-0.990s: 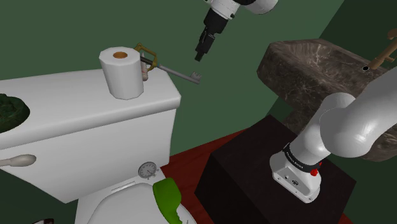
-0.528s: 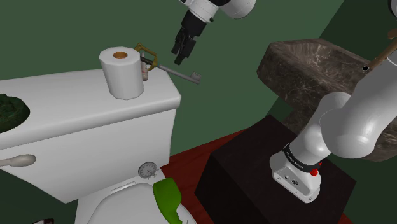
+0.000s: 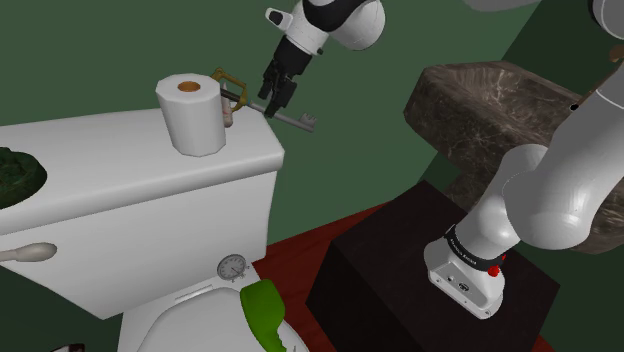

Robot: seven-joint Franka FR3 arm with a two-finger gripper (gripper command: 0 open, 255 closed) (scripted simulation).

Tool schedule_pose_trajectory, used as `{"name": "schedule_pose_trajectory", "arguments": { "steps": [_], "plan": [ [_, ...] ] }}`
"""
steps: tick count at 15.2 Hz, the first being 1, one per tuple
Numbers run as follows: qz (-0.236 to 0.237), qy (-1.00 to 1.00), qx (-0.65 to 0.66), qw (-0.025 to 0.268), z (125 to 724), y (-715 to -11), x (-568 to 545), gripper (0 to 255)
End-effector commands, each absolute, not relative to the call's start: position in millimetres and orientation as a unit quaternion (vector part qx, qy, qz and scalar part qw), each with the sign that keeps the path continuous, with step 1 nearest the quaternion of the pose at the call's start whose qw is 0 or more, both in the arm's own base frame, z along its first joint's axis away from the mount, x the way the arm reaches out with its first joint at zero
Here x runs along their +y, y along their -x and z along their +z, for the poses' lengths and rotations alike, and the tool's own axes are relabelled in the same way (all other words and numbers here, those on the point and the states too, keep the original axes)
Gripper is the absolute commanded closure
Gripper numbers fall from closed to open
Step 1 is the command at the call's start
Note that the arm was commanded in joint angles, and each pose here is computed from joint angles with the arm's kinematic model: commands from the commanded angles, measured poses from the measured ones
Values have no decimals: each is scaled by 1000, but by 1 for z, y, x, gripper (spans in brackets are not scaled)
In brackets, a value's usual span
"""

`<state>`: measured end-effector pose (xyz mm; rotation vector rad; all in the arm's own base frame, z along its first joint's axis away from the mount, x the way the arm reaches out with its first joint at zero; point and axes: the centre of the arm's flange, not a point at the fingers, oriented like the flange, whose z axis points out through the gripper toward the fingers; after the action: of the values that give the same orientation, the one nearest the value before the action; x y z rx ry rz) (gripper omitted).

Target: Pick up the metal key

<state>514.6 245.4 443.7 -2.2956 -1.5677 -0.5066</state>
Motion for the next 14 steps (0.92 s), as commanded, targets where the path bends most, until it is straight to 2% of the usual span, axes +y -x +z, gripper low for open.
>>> {"name": "schedule_pose_trajectory", "arguments": {
  "steps": [1,3,4,14],
  "plan": [
    [-177,802,-548,157,435,-515,244,0],
    [-177,802,-548,157,435,-515,244,0],
    [-177,802,-548,157,435,-515,245,255],
    [-177,802,-548,157,440,-515,244,255]
  ]
}}
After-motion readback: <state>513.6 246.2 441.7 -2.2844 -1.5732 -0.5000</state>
